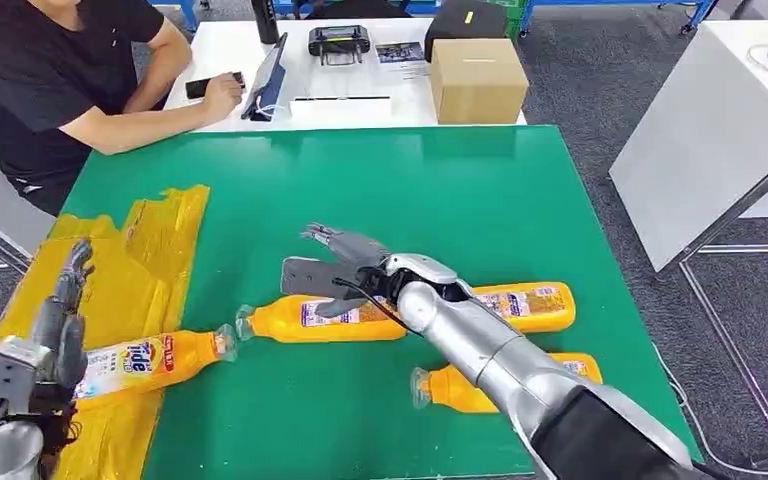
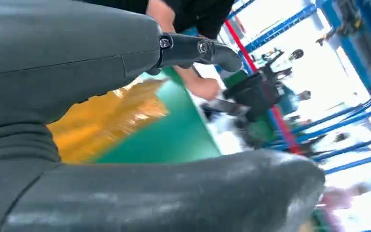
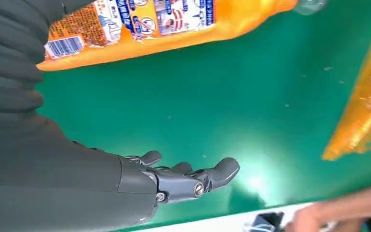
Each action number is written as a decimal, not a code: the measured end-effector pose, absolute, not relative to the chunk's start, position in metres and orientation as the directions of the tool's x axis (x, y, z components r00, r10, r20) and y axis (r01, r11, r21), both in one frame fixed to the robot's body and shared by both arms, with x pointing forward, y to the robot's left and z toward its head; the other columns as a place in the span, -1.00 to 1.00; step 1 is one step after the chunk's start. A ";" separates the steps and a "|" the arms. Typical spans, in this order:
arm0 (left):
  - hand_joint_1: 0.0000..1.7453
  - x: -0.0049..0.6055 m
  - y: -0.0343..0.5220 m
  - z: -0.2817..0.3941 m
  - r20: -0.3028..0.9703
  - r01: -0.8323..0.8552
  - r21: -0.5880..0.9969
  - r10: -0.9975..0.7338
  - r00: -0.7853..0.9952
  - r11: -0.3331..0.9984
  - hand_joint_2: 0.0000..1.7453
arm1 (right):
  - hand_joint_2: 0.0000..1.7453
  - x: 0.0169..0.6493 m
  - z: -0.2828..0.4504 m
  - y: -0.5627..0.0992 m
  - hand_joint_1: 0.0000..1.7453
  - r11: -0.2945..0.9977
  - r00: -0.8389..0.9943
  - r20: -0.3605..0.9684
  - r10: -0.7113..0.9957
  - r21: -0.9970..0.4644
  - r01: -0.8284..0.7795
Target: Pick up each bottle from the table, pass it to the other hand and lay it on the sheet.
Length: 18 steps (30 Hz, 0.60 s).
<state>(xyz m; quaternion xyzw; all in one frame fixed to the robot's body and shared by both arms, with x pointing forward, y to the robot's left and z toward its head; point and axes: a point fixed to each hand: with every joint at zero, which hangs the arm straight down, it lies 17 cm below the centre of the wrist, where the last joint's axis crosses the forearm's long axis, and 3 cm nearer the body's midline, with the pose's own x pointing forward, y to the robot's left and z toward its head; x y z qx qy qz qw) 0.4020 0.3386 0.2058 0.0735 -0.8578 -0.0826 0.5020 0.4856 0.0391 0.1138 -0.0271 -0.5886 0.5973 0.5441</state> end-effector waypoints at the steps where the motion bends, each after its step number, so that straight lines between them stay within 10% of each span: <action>1: -1.00 0.403 0.339 0.212 0.852 -0.035 0.173 -0.167 -0.495 0.984 -1.00 | 1.00 0.486 0.112 0.039 -1.00 0.279 -0.404 0.602 0.689 -0.734 -0.619; 18: -1.00 0.392 0.325 0.242 0.823 0.026 -0.033 0.042 -0.567 0.999 -1.00 | 1.00 0.472 0.066 0.036 -1.00 0.164 -0.391 0.520 0.760 -0.735 -0.658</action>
